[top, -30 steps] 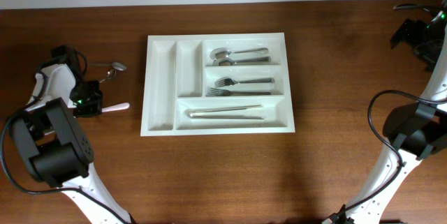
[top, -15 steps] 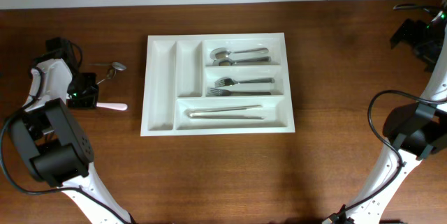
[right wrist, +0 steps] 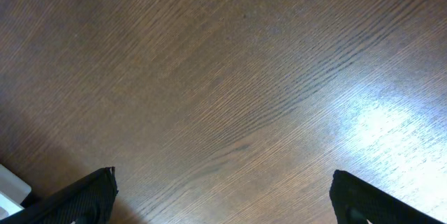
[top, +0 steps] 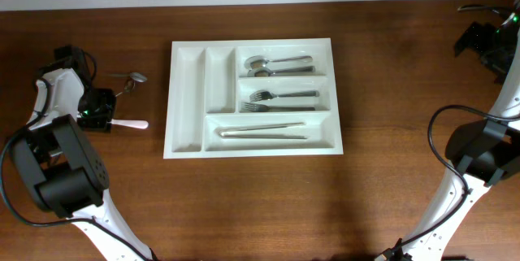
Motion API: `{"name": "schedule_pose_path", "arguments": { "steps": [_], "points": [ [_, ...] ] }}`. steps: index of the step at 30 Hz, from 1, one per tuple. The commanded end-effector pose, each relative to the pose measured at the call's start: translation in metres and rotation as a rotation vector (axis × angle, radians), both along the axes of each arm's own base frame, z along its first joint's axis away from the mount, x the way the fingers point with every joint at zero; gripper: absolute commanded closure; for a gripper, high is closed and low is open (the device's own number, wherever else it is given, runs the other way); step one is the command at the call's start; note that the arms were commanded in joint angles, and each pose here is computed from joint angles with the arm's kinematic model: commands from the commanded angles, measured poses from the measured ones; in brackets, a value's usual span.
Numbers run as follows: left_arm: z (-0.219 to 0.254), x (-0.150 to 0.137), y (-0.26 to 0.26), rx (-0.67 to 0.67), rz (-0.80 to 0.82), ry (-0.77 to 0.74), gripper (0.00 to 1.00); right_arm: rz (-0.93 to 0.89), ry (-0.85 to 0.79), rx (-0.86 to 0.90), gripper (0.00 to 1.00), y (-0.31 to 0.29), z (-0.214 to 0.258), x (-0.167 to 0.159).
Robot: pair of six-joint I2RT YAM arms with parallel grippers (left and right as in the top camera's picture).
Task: Pack container
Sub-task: 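Lift the white knife with the left gripper off the table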
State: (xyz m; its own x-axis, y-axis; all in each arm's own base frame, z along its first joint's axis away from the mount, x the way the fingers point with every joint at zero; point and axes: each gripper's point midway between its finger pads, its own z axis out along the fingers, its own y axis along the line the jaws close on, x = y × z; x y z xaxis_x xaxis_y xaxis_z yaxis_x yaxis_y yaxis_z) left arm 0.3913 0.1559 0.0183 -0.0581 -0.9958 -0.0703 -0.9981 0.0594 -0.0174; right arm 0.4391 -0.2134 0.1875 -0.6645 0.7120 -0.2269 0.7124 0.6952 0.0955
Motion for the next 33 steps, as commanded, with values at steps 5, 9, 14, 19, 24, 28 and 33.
{"name": "schedule_pose_path", "arguments": {
  "steps": [5,9,14,19,24,28,33],
  "points": [
    [0.014,0.000,0.007,0.024,0.002,-0.010,0.31,0.008,-0.039,-0.018,0.01,0.003,0.017,0.000],
    [0.012,0.000,0.006,0.022,0.001,-0.007,0.32,0.008,-0.039,-0.018,0.01,0.003,0.017,0.000],
    [0.003,-0.003,0.002,0.020,-0.006,0.000,0.38,0.008,-0.039,-0.018,0.01,0.003,0.017,0.000],
    [-0.012,-0.003,-0.010,0.020,-0.031,-0.004,0.42,0.008,-0.039,-0.018,0.01,0.003,0.017,0.000],
    [-0.021,0.002,-0.023,0.018,-0.063,-0.019,0.43,0.008,-0.038,-0.018,0.01,0.003,0.017,0.000],
    [-0.021,0.008,-0.031,0.022,-0.086,-0.034,0.43,0.008,-0.039,-0.018,0.01,0.003,0.017,0.000],
    [-0.022,0.010,-0.038,0.023,-0.103,-0.035,0.51,0.008,-0.038,-0.018,0.01,0.003,0.017,0.000]
  ]
}}
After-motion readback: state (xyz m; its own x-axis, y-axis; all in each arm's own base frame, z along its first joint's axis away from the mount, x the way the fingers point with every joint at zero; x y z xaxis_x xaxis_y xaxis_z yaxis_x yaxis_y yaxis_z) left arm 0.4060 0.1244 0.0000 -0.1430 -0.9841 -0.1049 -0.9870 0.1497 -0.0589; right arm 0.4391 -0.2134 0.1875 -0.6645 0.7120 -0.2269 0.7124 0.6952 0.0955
